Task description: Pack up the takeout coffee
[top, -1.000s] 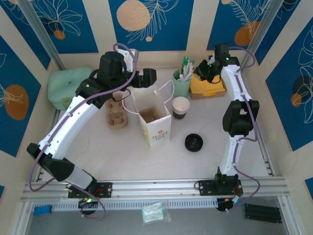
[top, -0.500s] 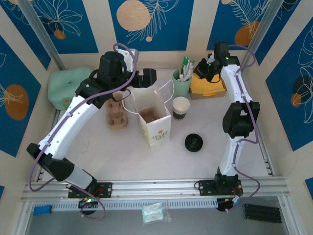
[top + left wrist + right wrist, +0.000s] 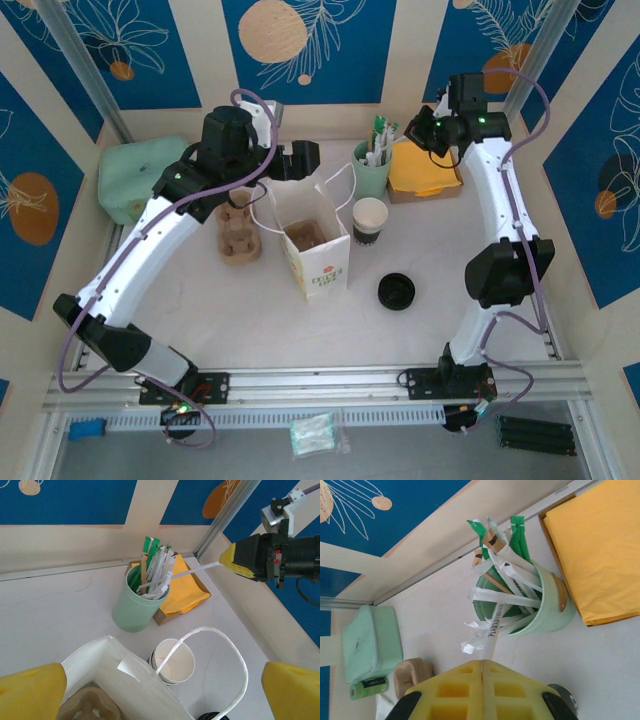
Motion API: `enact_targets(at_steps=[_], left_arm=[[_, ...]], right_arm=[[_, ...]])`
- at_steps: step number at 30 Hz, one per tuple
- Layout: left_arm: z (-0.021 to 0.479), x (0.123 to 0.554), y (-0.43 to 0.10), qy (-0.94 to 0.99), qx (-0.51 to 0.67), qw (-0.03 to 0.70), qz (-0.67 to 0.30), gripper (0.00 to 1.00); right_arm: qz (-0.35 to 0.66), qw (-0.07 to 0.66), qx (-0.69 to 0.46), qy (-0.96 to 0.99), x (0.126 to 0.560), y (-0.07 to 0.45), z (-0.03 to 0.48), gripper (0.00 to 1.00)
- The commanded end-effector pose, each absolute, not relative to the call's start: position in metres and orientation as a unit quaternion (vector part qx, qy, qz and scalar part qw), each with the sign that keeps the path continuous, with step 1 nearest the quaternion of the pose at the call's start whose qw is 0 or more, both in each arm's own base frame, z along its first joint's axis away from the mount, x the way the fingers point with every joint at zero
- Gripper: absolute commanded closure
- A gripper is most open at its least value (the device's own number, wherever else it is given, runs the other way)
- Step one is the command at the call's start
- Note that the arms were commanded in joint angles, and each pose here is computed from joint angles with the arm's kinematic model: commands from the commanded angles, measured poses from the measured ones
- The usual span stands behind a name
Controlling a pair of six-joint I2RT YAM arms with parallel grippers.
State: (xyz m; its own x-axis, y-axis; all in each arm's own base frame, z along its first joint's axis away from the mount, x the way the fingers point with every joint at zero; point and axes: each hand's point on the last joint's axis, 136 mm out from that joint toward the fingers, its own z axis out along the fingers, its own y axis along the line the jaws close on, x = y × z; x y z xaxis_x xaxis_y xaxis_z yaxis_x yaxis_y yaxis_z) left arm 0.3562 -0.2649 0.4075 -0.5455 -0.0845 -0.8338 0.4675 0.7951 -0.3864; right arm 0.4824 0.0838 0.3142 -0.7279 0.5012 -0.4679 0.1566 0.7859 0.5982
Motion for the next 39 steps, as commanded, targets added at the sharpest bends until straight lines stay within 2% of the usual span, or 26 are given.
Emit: enact_targets(at_steps=[1, 23, 39], left_arm=[[0.421, 0.351, -0.260, 0.815, 0.115, 0.475, -0.310, 0.01], [0.419, 0.344, -0.251, 0.816, 0.105, 0.480, -0.304, 0.01], [0.407, 0.320, -0.220, 0.824, 0.076, 0.486, -0.282, 0.01]], right_arm=[[0.245, 0.344, 0.182, 0.888, 0.469, 0.073, 0.329, 1.00], [0.304, 0.461, 0.146, 0.821, 0.388, 0.073, 0.451, 1.00], [0.375, 0.524, -0.003, 0.764, 0.294, 0.150, 0.510, 1.00]])
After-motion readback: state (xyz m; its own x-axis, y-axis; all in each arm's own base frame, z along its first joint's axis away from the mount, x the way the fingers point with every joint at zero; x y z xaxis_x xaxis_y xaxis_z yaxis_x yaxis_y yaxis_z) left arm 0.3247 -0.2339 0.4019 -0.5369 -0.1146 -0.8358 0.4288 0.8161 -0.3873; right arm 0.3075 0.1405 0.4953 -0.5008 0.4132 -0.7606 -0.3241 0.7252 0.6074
